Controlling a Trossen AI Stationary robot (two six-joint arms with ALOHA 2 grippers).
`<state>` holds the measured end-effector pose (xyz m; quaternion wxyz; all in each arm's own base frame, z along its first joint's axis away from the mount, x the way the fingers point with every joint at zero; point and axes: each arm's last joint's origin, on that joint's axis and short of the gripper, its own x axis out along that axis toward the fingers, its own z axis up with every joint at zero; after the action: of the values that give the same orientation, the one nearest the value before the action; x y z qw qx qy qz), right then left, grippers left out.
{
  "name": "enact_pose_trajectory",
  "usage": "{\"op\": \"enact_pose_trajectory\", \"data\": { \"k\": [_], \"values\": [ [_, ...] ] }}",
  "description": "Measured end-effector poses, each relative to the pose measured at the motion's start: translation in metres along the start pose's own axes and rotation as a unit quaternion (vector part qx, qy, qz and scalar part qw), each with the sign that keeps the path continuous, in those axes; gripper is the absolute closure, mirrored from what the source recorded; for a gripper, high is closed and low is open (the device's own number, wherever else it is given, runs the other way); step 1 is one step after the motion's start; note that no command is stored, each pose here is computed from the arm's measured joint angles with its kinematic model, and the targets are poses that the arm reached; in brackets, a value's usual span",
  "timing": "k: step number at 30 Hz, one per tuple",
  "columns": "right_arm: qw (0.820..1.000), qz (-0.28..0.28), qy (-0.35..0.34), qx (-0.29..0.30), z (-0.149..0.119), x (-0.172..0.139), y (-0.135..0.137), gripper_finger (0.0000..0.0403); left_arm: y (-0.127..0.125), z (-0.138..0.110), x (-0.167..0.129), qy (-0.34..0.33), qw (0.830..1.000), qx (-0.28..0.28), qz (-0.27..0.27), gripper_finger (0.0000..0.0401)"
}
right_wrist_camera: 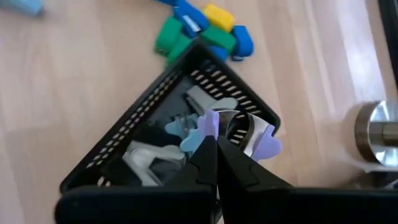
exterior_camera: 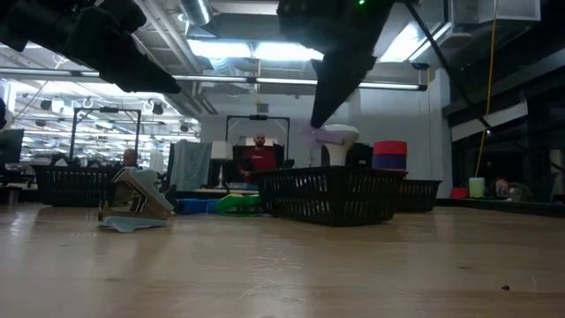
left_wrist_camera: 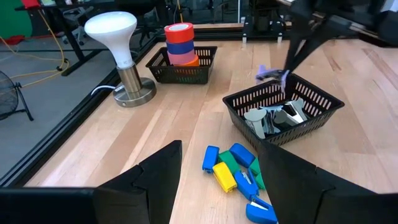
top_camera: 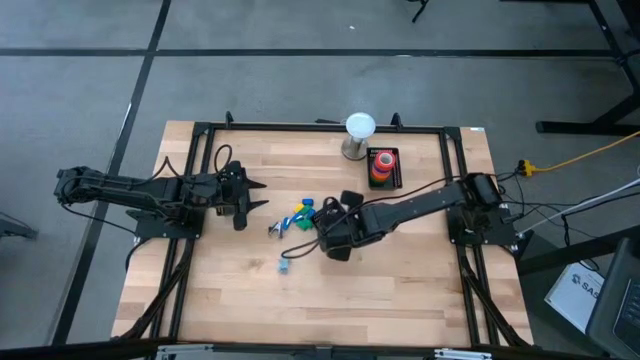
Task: Pick and place Stapler, Stapler remover, tape
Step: Put the purple staple remover into the center black bin
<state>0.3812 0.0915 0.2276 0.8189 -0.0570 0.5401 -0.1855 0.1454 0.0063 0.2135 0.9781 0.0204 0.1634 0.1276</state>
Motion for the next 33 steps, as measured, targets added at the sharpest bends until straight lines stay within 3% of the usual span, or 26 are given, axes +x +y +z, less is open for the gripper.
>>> {"op": "enact_pose_trajectory", "data": {
  "k": [7, 14, 33],
  "values": [
    [0.993, -0.029, -0.007, 0.115, 0.0, 0.012, -0.011, 0.0402, 0.0, 0.0, 0.0, 0.0, 1.0, 0.0, 0.0, 0.0191],
    [0.991, -0.004, -0.017, 0.131, -0.01, 0.036, -0.007, 0.0402, 0.0, 0.0, 0.0, 0.0, 1.0, 0.0, 0.0, 0.0191],
    [0.986, 0.033, -0.036, 0.158, -0.005, 0.046, 0.004, 0.0379, 0.0, 0.0, 0.0, 0.0, 1.0, 0.0, 0.0, 0.0191]
  ]
}}
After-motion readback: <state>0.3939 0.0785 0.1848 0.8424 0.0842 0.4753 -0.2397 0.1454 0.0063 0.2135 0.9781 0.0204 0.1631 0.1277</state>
